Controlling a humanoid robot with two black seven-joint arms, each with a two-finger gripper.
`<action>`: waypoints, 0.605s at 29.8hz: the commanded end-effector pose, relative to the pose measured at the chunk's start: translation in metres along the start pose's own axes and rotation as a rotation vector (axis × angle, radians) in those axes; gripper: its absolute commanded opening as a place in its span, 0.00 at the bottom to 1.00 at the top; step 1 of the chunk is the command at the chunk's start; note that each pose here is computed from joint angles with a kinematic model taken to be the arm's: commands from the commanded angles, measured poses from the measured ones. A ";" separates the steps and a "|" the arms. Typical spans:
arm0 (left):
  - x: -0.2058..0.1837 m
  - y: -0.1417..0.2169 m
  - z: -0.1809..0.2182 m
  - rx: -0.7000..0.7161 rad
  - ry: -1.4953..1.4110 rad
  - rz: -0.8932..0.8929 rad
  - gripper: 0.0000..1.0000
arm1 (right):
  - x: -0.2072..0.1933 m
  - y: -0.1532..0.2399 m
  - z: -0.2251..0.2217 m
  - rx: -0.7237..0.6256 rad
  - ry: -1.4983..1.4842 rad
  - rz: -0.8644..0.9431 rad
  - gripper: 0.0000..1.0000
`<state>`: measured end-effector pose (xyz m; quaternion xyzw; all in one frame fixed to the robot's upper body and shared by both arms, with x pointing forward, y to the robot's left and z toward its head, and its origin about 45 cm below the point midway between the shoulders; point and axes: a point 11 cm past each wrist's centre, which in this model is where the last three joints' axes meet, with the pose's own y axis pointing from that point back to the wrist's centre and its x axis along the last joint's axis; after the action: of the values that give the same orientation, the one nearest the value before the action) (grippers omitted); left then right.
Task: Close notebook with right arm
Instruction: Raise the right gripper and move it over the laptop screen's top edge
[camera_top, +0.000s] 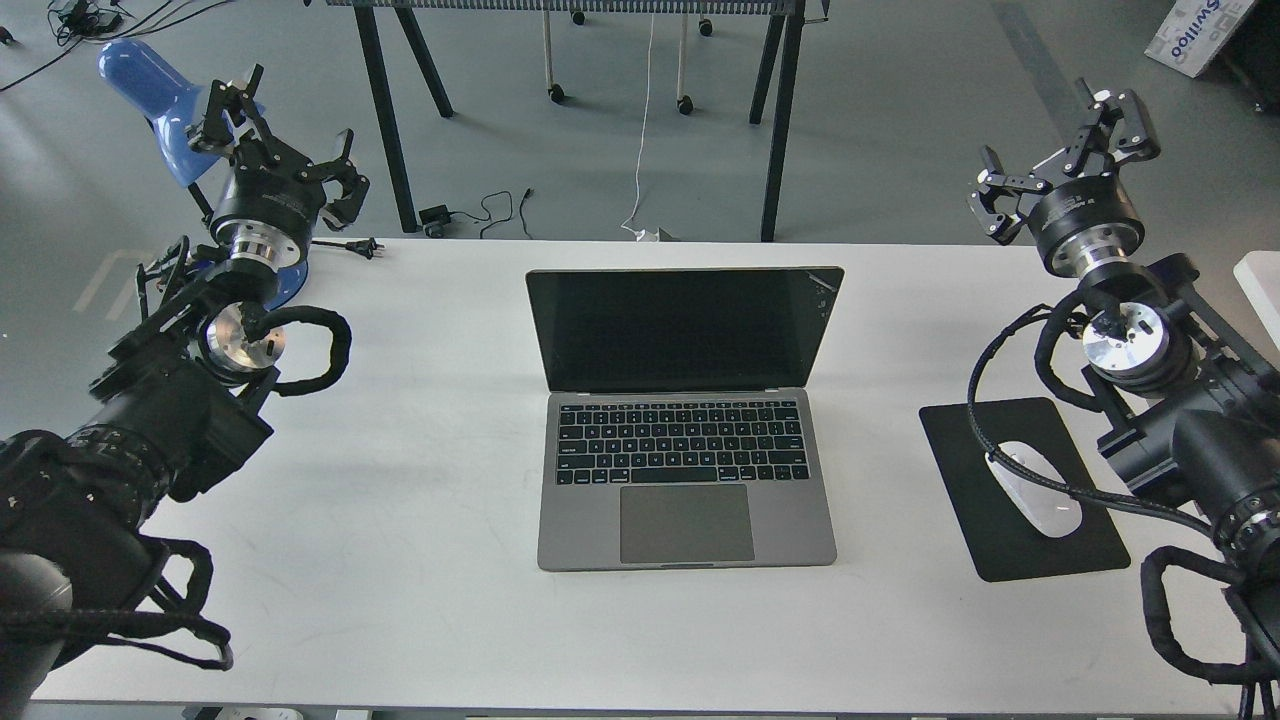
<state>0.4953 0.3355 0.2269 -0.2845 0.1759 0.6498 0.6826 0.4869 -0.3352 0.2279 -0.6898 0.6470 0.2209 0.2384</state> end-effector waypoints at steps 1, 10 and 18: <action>0.000 0.000 -0.001 0.003 0.000 0.001 1.00 | -0.026 -0.005 0.029 -0.049 -0.017 -0.046 1.00; 0.000 0.000 -0.001 0.003 0.000 0.001 1.00 | -0.088 -0.015 0.073 -0.133 -0.021 -0.162 1.00; 0.001 0.000 0.000 0.004 -0.002 0.001 1.00 | -0.111 -0.003 0.112 -0.228 0.014 -0.234 1.00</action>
<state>0.4950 0.3355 0.2259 -0.2828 0.1773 0.6498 0.6829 0.4908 -0.1921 0.2171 -0.7701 0.5483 0.2584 0.1989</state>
